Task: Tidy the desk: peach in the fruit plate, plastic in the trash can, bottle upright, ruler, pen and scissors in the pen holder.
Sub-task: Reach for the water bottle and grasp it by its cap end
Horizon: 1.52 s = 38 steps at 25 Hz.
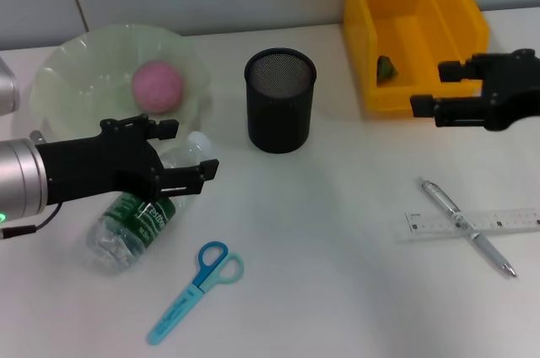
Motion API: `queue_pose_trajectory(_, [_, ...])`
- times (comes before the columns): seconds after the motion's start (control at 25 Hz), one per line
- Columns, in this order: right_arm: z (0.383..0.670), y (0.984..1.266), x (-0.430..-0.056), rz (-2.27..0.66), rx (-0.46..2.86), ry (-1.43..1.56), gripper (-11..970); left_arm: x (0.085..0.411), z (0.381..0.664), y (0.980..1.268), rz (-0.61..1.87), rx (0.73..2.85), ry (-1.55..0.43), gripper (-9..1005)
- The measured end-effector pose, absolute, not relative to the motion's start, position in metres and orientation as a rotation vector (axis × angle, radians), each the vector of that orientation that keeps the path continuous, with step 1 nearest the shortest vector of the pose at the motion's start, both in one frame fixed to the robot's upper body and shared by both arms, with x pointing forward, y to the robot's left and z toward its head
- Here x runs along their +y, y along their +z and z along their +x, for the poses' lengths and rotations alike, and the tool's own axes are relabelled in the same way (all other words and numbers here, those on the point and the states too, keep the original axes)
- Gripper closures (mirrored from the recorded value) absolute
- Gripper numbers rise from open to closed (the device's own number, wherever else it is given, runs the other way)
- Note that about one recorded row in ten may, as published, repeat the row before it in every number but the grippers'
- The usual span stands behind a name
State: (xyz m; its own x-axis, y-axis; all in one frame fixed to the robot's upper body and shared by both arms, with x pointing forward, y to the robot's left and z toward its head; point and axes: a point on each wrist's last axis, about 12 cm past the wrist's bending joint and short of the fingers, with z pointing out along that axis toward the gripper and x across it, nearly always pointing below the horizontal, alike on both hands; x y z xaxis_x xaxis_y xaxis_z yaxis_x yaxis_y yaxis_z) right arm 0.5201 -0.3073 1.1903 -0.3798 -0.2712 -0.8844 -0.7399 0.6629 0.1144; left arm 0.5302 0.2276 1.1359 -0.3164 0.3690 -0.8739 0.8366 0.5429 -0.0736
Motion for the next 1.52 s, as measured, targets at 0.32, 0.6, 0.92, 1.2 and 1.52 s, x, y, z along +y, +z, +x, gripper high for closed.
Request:
queue_pose_trajectory(0.32, [0.486,1.135,-0.338,-0.728,1.76,0.757,221,0.227,0.525,1.131,1.018,2.023,-0.661,156])
queue_pose_trajectory(0.6, [0.47,1.108,-0.351,-0.644,1.764,0.812,221,0.215,0.522,1.143,1.06,2.156,-0.532,156])
queue_pose_trajectory(0.92, [0.466,1.102,-0.35,-0.653,1.775,0.818,221,0.209,0.522,1.153,1.01,2.231,-0.436,156])
queue_pose_trajectory(1.2, [0.467,1.1,-0.35,-0.654,1.78,0.823,220,0.178,0.524,1.166,1.002,2.329,-0.281,156])
queue_pose_trajectory(1.52, [0.466,1.098,-0.351,-0.653,1.792,0.824,220,0.162,0.545,1.165,1.021,2.372,-0.274,156])
